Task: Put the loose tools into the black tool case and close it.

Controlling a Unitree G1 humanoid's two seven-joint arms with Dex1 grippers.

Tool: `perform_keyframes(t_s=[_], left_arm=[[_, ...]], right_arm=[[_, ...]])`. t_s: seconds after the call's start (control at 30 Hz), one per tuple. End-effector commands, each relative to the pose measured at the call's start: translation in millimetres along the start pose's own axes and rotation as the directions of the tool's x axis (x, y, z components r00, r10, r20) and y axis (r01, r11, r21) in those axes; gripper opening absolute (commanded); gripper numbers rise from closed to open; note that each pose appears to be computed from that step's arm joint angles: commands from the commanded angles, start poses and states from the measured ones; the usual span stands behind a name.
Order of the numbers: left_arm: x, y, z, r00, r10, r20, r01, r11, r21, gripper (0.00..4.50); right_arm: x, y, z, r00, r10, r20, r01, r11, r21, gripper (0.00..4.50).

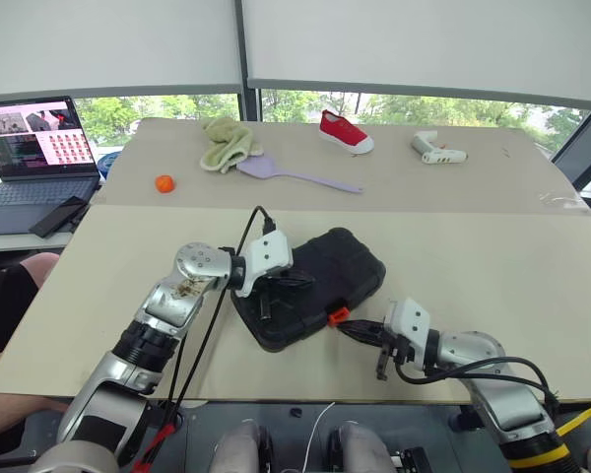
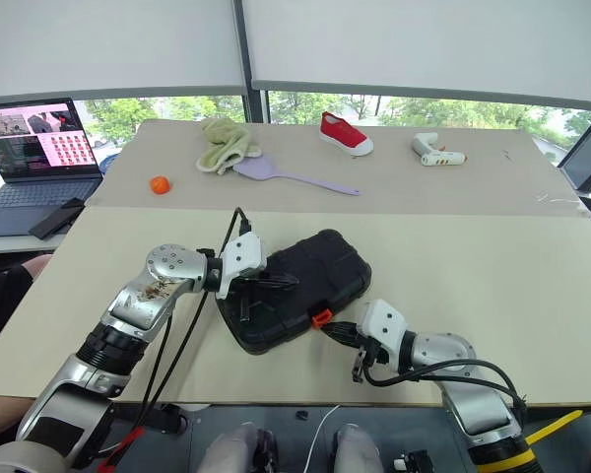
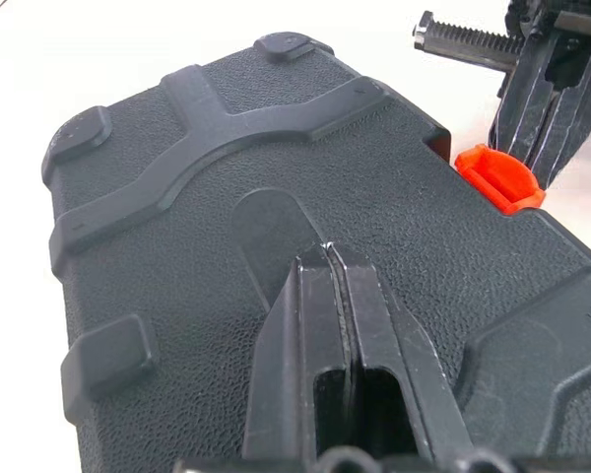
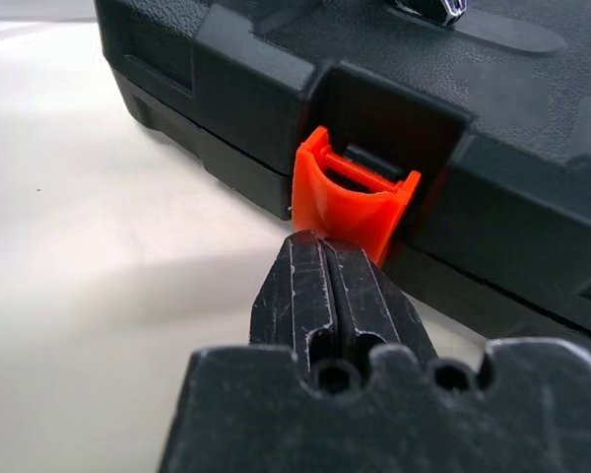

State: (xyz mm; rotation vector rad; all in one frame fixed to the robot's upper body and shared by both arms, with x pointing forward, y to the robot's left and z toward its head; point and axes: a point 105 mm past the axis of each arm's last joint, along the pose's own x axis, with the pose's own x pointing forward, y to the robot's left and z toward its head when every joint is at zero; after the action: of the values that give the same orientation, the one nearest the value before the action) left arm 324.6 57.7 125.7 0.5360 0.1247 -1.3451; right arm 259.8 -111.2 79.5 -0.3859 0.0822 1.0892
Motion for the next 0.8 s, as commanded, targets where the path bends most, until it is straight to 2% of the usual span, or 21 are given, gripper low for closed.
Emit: perform_keyframes(t_s=[0.03,0.47,0.67,0.8], left_arm=[[6,-19,-48,0.986,-0.063,-0.157,0.043,0.990,-0.131,0.00],[4,-24,-62,0.978,-0.086,-0.192,0.050,0.982,-0.182,0.00],[1,-24,-66,0.977,-0.077,-0.201,0.035,0.979,-0.201,0.00],[-2,-24,-68,0.975,-0.076,-0.209,0.031,0.977,-0.211,0.00]], right_arm=[[3,-15,38,0.988,-0.051,0.144,0.065,0.993,-0.095,0.03],[3,-26,40,0.987,-0.054,0.149,0.073,0.990,-0.125,0.03],[10,-20,21,0.997,-0.015,0.069,0.019,0.998,-0.063,0.03],[16,-14,20,0.997,0.026,0.067,-0.023,0.999,-0.046,0.03]])
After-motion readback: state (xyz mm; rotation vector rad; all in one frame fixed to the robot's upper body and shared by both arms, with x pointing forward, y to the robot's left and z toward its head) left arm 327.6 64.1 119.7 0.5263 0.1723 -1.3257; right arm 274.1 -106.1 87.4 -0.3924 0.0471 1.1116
